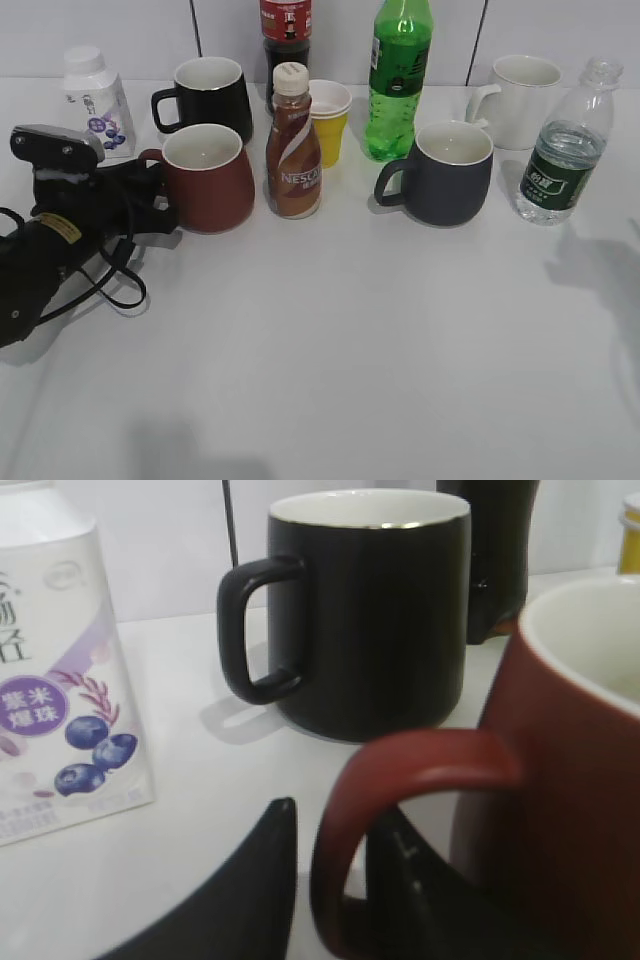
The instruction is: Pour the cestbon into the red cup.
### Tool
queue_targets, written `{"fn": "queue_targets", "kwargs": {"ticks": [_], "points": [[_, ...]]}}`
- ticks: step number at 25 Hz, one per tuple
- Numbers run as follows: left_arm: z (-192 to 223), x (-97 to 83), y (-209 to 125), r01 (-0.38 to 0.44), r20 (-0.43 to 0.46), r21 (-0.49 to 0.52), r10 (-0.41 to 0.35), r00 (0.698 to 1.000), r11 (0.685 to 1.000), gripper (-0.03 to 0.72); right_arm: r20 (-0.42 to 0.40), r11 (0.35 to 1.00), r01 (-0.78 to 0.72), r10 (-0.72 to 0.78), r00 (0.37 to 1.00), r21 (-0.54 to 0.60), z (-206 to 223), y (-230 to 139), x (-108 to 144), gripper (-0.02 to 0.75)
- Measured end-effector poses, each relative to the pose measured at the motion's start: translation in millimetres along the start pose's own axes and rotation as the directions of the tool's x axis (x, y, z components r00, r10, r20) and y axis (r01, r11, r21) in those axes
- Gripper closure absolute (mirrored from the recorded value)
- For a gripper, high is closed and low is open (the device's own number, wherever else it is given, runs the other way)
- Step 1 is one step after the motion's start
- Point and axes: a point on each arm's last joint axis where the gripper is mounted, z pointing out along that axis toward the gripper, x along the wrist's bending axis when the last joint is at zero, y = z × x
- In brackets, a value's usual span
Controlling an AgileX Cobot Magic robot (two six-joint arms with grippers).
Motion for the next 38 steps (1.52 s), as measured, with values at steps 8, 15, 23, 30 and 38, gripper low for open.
{"fn": "queue_targets", "kwargs": {"ticks": [8,15,23,30,38], "points": [[1,1.4,0,-0.009,0.015,0.002,0.009,1.000,1.000,0.460,0.000,1.000,0.000,0.000,1.000,0.000,0,0,0,0.151],[5,8.7,3,-0.042,0.058,0.003,0.042,0.997,0.999,0.445,0.000,1.000,0.000,0.000,1.000,0.000,0,0,0,0.151],[15,7.1,7,-0.074,0.101,0.016,0.072,0.992,0.997,0.438,0.000,1.000,-0.001,0.001,1.000,-0.001,0,0,0,0.151],[15,9.5,7,-0.072,0.092,0.015,0.070,0.993,0.997,0.344,0.000,1.000,-0.001,0.001,1.000,-0.001,0,0,0,0.151],[14,11.7,7,-0.098,0.129,0.012,0.095,0.987,0.995,0.327,0.000,1.000,-0.001,0.001,1.000,-0.001,0,0,0,0.151]]}}
